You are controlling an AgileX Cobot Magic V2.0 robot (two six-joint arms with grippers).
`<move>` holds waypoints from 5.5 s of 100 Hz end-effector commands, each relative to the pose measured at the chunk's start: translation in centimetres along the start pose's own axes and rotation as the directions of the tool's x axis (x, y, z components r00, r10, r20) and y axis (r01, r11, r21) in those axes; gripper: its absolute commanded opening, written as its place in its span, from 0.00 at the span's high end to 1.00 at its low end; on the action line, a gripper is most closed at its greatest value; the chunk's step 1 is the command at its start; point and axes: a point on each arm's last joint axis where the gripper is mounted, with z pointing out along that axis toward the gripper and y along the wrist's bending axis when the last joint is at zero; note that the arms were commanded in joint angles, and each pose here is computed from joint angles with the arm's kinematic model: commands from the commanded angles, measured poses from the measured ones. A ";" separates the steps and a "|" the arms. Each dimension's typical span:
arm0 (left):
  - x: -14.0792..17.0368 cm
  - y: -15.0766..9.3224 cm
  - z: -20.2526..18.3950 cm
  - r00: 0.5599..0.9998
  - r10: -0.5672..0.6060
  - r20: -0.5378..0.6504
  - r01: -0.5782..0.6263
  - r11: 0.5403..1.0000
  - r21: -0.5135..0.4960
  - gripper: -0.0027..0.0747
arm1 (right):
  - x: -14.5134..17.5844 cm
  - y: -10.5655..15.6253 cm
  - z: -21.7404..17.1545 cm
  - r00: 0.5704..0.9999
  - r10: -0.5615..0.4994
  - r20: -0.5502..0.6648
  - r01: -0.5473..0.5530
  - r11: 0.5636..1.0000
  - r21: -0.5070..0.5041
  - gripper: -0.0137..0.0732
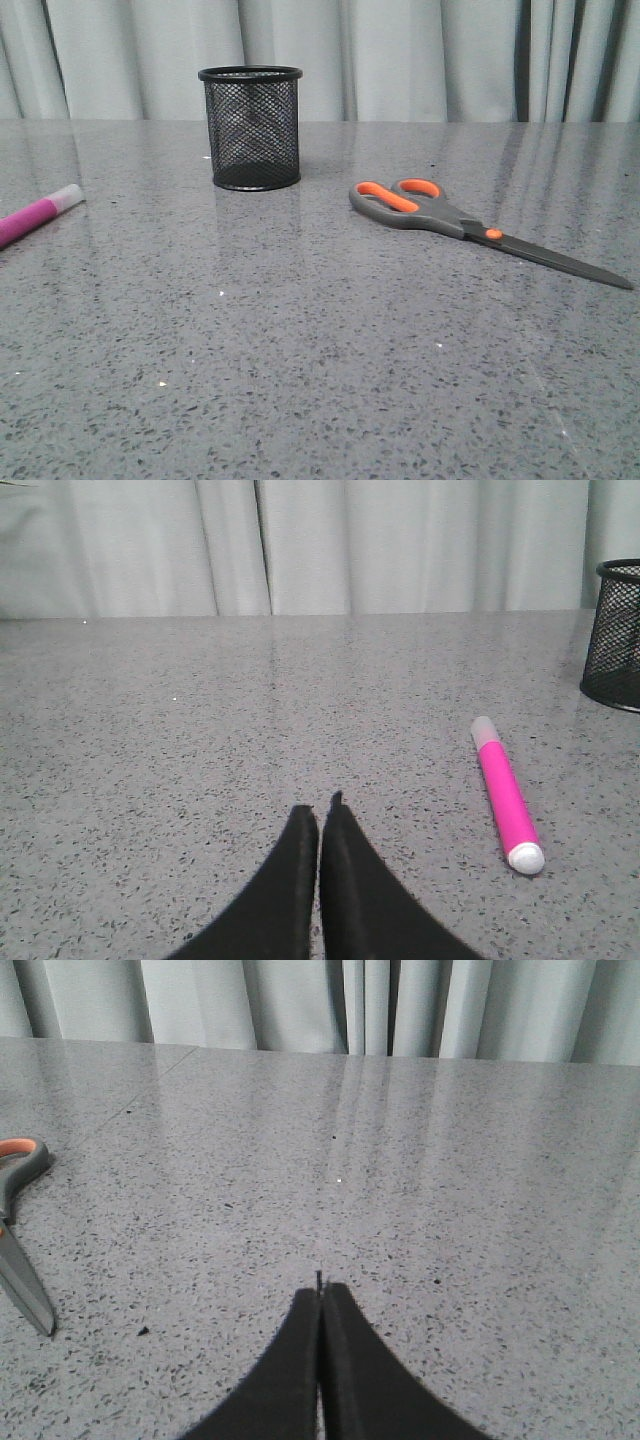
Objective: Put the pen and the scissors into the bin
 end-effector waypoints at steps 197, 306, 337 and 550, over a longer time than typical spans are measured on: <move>-5.6 -1.0 -1.6 0.776 -0.627 0.066 0.604 0.769 0.208 0.99 | -6.4 0.7 -1.3 0.885 0.458 0.088 -0.442 0.884 -0.152 0.90; -14.6 -3.3 7.0 0.774 -0.080 -0.629 0.307 0.915 0.262 0.99 | -13.8 1.8 5.8 0.818 0.096 -0.567 -0.237 0.955 -0.180 0.40; -13.4 -4.4 9.6 0.725 -0.021 -0.689 0.366 0.859 0.359 0.52 | -13.8 1.8 5.8 0.821 0.098 -0.562 -0.236 0.955 -0.179 0.41; -8.1 -5.7 24.4 0.457 0.243 -0.856 0.203 0.908 0.366 0.45 | -13.9 1.8 5.9 0.831 0.103 -0.547 -0.235 0.956 -0.177 0.41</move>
